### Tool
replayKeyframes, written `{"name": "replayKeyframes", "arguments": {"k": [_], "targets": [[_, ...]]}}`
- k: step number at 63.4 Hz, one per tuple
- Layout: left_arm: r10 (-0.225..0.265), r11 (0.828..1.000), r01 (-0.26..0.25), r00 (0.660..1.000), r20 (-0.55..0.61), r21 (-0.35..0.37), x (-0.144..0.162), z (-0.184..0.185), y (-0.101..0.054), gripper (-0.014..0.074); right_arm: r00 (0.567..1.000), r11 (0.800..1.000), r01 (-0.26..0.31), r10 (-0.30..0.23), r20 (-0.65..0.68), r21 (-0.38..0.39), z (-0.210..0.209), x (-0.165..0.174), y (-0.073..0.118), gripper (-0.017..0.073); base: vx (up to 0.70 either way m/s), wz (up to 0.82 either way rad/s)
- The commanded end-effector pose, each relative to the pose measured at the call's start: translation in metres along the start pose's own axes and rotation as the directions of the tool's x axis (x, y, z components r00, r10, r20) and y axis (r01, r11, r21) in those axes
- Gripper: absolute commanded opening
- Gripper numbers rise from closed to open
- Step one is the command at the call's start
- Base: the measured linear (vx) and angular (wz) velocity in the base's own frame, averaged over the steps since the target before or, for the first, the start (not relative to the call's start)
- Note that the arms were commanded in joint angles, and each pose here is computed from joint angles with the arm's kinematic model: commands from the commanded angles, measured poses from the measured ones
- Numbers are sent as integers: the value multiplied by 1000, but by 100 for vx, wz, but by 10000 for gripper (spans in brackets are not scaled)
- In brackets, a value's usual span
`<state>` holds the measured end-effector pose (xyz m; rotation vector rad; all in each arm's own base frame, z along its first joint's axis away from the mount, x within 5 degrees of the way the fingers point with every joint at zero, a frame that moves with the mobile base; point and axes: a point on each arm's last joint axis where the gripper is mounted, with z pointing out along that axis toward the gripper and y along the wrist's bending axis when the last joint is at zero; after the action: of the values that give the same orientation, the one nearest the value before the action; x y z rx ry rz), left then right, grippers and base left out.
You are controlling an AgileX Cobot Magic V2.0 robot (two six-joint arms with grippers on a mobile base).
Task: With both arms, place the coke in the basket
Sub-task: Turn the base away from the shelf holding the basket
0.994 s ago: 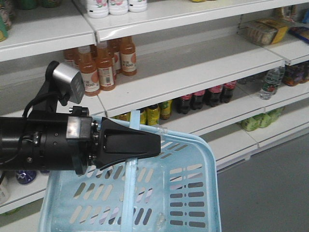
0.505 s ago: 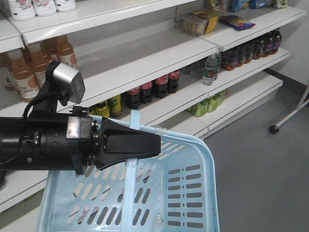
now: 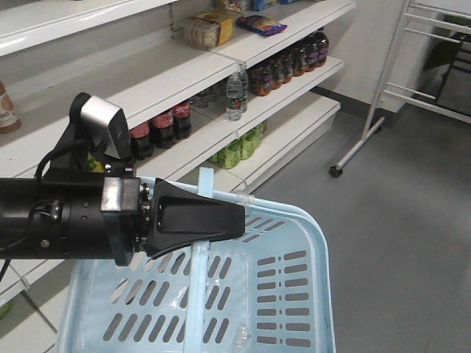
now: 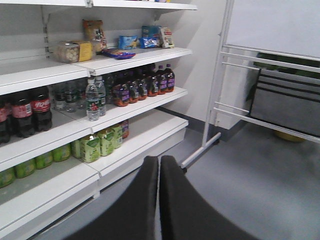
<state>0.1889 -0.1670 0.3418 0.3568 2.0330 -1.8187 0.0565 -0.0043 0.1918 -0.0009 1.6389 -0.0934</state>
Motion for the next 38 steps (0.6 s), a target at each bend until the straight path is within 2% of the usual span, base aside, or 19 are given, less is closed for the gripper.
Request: {"name": "replayKeyframes", "arguments": {"k": [1, 38], "targets": [[-12, 992, 4, 998, 62, 130, -7, -3, -24, -7, 997, 1000, 16, -16, 79, -3, -1, -4, 1, -2, -5, -43], [-12, 992, 4, 998, 62, 130, -7, -3, -24, -7, 997, 1000, 16, -16, 79, -3, -1, -4, 1, -2, -5, -39]]}}
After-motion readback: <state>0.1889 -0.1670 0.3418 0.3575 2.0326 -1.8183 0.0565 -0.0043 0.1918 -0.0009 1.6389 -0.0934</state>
